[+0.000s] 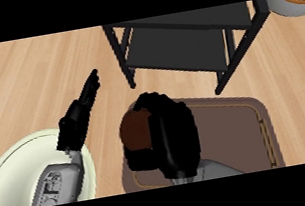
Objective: Pick the cupcake from the tray and place it in the tiered shelf
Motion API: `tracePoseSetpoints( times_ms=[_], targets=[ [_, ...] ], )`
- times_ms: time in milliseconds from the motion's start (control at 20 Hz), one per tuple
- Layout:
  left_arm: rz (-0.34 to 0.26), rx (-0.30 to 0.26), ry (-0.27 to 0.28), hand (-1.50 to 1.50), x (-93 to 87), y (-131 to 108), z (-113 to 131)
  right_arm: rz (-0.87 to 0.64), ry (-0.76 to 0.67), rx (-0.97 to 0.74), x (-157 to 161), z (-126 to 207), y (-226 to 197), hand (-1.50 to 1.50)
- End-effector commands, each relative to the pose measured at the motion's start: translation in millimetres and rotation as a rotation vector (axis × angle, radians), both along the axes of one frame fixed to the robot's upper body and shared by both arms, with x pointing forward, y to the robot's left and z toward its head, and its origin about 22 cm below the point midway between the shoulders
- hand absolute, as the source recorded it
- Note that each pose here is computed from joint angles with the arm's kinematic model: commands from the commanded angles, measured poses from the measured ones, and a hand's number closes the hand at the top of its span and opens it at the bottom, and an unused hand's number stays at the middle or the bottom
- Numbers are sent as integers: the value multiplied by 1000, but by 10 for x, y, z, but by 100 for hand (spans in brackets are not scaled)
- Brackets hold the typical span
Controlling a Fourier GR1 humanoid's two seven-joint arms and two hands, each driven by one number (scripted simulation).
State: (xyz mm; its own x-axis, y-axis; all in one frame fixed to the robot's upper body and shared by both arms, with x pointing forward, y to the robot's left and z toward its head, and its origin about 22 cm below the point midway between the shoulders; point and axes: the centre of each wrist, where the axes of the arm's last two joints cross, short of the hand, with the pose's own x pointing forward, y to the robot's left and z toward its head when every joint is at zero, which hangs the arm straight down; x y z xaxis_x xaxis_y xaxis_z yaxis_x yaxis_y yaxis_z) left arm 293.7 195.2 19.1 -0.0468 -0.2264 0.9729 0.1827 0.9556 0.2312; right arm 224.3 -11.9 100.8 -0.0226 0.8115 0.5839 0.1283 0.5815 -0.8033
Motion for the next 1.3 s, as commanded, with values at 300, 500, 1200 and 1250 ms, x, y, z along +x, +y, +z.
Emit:
tracePoseSetpoints(
  times_ms=[300,500,1200,1250],
  targets=[
    [15,10,18,0,28,106,-4,-261,-156,59,220,525,233,150],
    [38,17,12,0,44,108,-22,-331,-243,55,354,775,279,150],
    [22,-4,13,0,56,14,1,-527,-397,-9,816,1692,393,150],
    [31,10,16,0,29,111,-53,-543,-407,-25,834,1776,414,150]
  ],
)
